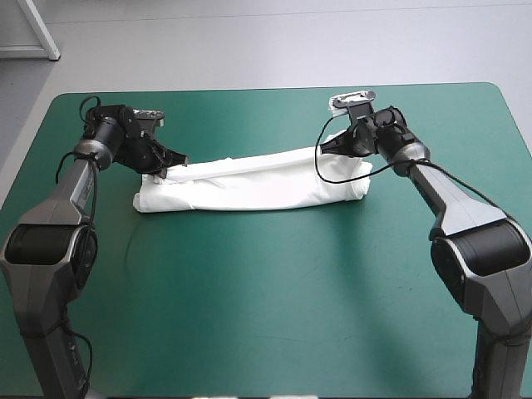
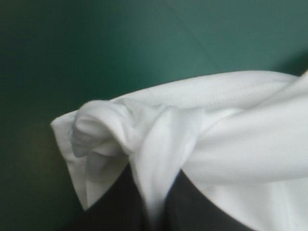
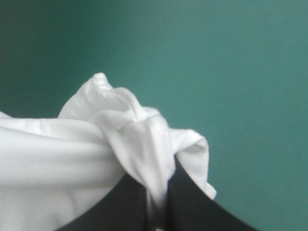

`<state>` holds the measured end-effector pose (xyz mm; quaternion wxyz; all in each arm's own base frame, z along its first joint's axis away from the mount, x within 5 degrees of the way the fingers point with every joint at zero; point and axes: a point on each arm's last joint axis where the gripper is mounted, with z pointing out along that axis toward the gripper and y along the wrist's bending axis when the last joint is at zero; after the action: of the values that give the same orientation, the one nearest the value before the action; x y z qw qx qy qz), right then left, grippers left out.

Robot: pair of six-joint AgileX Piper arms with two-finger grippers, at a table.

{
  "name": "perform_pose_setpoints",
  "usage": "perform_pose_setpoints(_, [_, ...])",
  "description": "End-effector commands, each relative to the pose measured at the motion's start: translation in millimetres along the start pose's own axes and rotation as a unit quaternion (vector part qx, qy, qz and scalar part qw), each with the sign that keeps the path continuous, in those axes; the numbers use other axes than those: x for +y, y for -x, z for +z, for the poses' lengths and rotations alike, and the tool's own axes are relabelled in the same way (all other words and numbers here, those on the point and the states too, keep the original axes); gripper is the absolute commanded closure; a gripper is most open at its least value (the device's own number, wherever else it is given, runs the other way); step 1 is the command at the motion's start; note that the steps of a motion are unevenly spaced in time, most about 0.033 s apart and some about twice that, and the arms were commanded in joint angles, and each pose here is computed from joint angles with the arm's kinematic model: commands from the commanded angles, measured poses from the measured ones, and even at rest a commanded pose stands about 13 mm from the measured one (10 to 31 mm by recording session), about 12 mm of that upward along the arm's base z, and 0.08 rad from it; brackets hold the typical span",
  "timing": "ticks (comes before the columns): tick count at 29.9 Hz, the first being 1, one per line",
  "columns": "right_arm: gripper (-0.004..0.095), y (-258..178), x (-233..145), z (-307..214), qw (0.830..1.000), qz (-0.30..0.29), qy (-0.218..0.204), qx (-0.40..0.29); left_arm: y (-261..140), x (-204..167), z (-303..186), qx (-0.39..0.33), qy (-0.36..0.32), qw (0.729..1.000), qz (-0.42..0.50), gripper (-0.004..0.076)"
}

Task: Fold the cloth

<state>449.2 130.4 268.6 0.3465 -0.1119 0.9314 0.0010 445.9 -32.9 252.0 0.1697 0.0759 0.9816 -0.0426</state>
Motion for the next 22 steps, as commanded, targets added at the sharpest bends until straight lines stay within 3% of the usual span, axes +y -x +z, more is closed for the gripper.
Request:
perform_pose_setpoints(1, [0.064, 20, -3, -16, 0.998, 0.023, 0.015, -0.056, 9, -1, -27, -0.047, -0.001, 0.999, -0.007, 0.0608])
perform_pose_setpoints(5, [0.0107, 19, -2, -19, 0.998, 0.041, 0.027, -0.051, 9, 0, -33, -0.051, 0.007, 0.999, -0.003, 0.0295])
perform_pose_setpoints(7, [-0.0022, 25, -5, -36, 0.997, 0.043, 0.019, -0.066, 11, 0, -44, -0.063, 0.014, 0.998, -0.005, 0.0208])
perform_pose_setpoints(12, [-0.003, 42, -17, -103, 0.989, 0.049, -0.005, -0.137, 23, 1, -104, -0.149, 0.046, 0.988, -0.021, 0.0196])
perform_pose_setpoints(17, [-0.0019, 39, -25, -146, 0.989, 0.051, -0.018, -0.136, 22, -9, -154, -0.203, 0.017, 0.978, -0.044, 0.0207])
perform_pose_setpoints(19, [-0.0019, 36, -26, -149, 0.991, 0.049, -0.023, -0.12, 20, -18, -157, -0.197, -0.026, 0.979, -0.046, 0.0251])
perform_pose_setpoints(22, [-0.0018, 30, -33, -148, 0.994, 0.059, -0.014, -0.091, 16, -36, -151, -0.171, -0.093, 0.981, -0.024, 0.0388])
